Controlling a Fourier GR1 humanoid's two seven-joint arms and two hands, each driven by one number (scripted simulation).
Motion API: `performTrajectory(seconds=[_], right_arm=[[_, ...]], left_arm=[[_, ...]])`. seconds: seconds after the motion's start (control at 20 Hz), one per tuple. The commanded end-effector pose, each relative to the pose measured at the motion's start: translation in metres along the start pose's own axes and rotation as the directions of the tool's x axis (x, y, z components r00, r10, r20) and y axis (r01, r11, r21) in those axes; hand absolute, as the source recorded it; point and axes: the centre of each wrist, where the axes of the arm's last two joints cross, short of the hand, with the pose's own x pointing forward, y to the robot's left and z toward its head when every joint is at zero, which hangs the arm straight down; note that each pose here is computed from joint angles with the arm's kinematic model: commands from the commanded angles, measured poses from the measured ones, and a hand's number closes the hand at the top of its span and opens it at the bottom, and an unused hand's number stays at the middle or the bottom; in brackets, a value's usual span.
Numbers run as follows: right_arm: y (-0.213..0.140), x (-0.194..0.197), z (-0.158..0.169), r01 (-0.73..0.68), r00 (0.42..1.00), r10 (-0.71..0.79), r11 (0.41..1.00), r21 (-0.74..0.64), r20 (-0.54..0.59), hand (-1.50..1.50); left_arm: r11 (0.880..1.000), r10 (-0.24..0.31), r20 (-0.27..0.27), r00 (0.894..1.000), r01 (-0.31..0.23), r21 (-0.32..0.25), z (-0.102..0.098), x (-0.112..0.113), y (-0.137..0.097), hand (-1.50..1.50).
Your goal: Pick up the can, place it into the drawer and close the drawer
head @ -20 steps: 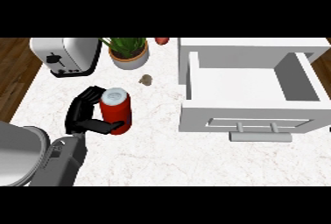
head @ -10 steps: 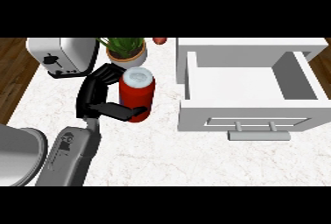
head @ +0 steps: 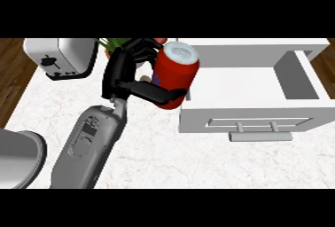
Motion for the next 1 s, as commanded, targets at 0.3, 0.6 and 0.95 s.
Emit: performTrajectory(seconds=[0.3, 0.6, 0.95], right_arm=[[0.0, 0.014, 0.005, -0.002, 1.0, 0.002, 1.0, 0.006, -0.003, -1.5], [-0.008, -0.003, -0.016, 0.004, 1.0, -0.004, 1.0, 0.008, 0.004, -1.5], [0.0, 0.001, -0.003, 0.008, 1.0, -0.008, 1.0, 0.011, -0.004, -1.5]], left_arm=[[0.999, -0.034, 0.038, 0.999, 0.035, -0.028, -0.047, 0.065, -0.049, 1.5], [0.999, -0.032, 0.028, 0.999, 0.033, -0.02, -0.075, 0.09, -0.082, 1.5], [0.997, -0.075, 0.008, 0.997, 0.075, -0.017, -0.093, 0.122, -0.107, 1.5]])
